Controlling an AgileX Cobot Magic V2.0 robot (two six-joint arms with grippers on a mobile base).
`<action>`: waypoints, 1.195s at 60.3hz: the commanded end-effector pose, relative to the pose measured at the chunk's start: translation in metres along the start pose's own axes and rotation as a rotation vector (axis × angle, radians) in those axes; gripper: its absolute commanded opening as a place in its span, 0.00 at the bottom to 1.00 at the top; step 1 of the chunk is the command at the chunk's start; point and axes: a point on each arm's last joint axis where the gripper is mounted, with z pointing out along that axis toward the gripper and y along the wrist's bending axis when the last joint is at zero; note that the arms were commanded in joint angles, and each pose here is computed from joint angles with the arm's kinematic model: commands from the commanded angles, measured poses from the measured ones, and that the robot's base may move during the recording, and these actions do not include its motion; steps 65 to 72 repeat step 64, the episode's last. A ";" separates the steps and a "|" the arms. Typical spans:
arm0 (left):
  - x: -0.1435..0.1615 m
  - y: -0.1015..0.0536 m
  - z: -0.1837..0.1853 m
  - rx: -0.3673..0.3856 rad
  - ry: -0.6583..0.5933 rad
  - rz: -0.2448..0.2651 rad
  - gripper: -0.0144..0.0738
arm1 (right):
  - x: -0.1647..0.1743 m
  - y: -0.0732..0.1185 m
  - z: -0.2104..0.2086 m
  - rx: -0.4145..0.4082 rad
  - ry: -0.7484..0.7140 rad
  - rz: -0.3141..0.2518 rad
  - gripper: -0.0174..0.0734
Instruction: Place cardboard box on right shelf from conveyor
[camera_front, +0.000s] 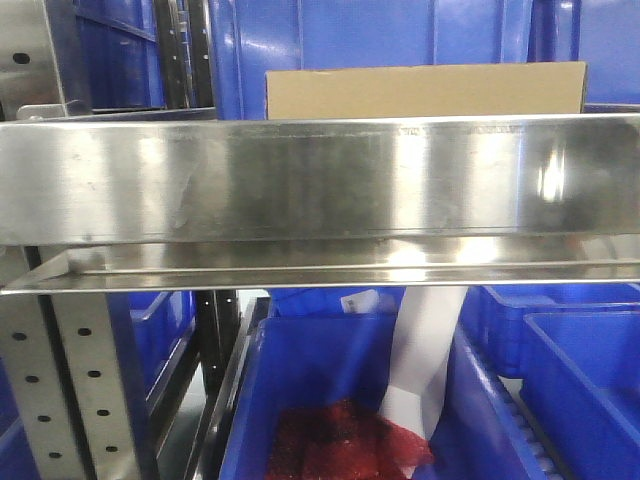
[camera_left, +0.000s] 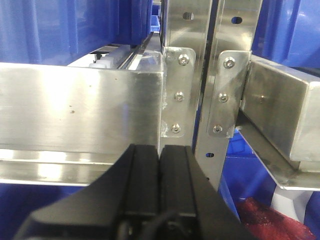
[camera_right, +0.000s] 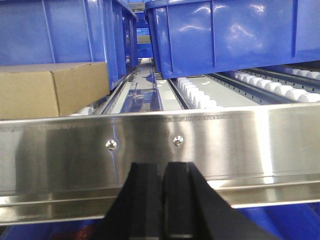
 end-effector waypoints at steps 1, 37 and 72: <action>-0.006 0.000 -0.001 -0.001 -0.091 -0.005 0.03 | -0.010 0.000 -0.002 -0.001 -0.109 -0.013 0.25; -0.006 0.000 -0.001 -0.001 -0.091 -0.005 0.03 | -0.010 0.000 -0.002 -0.001 -0.107 -0.013 0.25; -0.006 0.000 -0.001 -0.001 -0.091 -0.005 0.03 | -0.010 0.000 -0.002 -0.001 -0.107 -0.013 0.25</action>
